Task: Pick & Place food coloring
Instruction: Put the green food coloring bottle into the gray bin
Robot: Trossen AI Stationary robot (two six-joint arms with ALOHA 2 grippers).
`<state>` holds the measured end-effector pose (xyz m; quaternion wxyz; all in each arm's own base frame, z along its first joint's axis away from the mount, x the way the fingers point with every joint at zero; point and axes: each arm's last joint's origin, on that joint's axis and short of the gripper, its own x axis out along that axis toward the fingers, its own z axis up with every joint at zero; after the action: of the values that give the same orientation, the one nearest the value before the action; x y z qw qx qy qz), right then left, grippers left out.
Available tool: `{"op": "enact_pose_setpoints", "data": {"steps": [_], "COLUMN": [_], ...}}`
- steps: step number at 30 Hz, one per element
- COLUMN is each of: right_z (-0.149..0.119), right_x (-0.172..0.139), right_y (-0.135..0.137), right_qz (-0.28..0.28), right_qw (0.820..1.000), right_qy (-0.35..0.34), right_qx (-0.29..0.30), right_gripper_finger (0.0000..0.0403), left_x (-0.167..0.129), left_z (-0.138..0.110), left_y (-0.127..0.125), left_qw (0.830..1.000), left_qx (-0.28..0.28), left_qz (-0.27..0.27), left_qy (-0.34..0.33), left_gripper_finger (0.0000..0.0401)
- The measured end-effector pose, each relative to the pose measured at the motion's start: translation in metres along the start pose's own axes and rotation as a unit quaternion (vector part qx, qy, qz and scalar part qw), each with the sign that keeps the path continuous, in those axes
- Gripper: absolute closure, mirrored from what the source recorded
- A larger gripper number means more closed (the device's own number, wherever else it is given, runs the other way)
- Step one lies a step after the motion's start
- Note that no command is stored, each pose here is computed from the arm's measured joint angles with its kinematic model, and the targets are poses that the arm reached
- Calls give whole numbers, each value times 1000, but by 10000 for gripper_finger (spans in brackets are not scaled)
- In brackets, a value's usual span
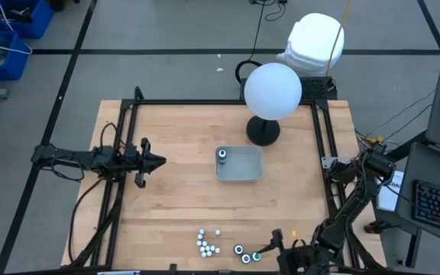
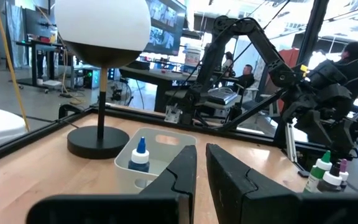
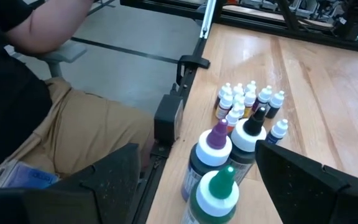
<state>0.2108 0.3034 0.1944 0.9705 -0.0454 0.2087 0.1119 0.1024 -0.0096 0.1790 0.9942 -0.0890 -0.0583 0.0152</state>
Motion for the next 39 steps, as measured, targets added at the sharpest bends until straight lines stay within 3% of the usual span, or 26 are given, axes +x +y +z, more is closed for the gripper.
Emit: {"op": "enact_pose_setpoints", "data": {"steps": [17, 24, 33, 39], "right_z": [0, -7, -8, -22], "right_x": [0, 1, 2, 20], "right_y": [0, -9, -9, -10], "right_qz": [-2, -68, -51, -39], "right_qw": [1000, 998, 998, 997], "right_qy": [1, 18, 28, 55], "right_qx": [1, 6, 35, 42], "right_gripper_finger": [99, 99, 99, 99], "left_x": [0, 0, 0, 0], "left_z": [0, 0, 0, 0], "left_y": [0, 0, 0, 0], "left_qw": [1000, 1000, 1000, 1000], "left_qx": [0, -1, -1, -1], "left_qz": [0, 0, -1, -2], "left_qy": [0, 0, 1, 1], "left_gripper_finger": [361, 361, 361, 361]}}
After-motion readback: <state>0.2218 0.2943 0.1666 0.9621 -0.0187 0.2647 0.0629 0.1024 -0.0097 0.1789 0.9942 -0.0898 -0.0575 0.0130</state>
